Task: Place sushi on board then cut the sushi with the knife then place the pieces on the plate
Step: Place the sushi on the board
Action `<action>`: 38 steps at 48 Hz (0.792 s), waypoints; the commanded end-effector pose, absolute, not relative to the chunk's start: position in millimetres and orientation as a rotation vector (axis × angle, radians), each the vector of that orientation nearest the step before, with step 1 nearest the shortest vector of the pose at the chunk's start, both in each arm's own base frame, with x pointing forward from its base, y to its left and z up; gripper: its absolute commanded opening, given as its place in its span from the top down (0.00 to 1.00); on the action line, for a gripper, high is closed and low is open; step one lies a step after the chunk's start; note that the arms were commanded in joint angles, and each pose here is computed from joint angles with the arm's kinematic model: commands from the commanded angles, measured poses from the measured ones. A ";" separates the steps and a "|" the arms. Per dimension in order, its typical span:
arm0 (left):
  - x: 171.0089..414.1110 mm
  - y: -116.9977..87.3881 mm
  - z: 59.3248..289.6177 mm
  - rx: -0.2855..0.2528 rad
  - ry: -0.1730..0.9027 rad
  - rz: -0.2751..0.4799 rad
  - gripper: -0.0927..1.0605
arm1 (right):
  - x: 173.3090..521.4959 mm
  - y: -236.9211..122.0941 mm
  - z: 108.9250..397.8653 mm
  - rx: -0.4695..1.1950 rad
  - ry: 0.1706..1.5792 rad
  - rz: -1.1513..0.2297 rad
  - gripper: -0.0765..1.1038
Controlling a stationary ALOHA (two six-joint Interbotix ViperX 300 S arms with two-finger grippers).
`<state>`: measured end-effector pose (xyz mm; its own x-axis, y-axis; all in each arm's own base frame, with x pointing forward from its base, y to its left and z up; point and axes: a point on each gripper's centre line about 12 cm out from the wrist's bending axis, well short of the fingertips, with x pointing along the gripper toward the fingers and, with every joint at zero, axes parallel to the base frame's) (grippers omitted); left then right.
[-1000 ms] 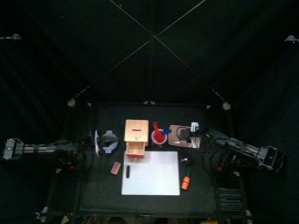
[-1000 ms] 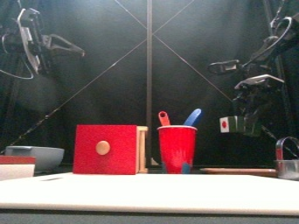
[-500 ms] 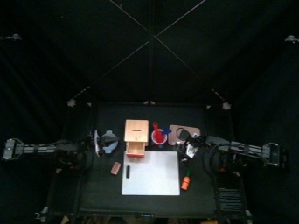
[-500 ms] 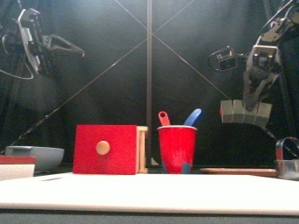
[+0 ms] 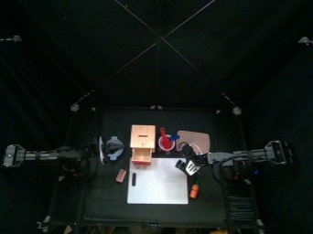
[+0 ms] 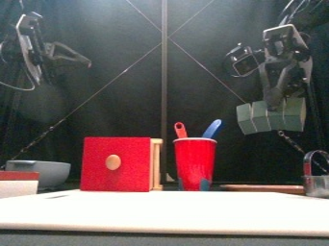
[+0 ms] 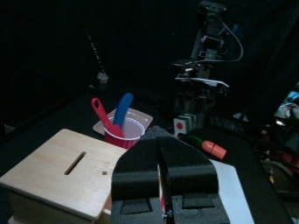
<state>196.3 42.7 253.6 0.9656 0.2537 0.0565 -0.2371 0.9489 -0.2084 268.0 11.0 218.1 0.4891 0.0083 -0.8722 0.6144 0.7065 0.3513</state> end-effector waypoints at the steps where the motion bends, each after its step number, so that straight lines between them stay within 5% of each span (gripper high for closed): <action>1: 198.3 42.6 260.1 -0.184 -0.102 0.244 0.85 | 292.9 26.3 228.3 0.748 0.979 -0.393 0.27; 18: 198.9 39.6 258.4 -0.177 -0.093 0.227 0.85 | 362.7 58.1 209.4 0.982 1.012 -0.550 0.27; 38: 198.5 39.7 257.7 -0.175 -0.094 0.228 0.85 | 386.2 62.4 184.0 1.397 0.907 -0.893 0.26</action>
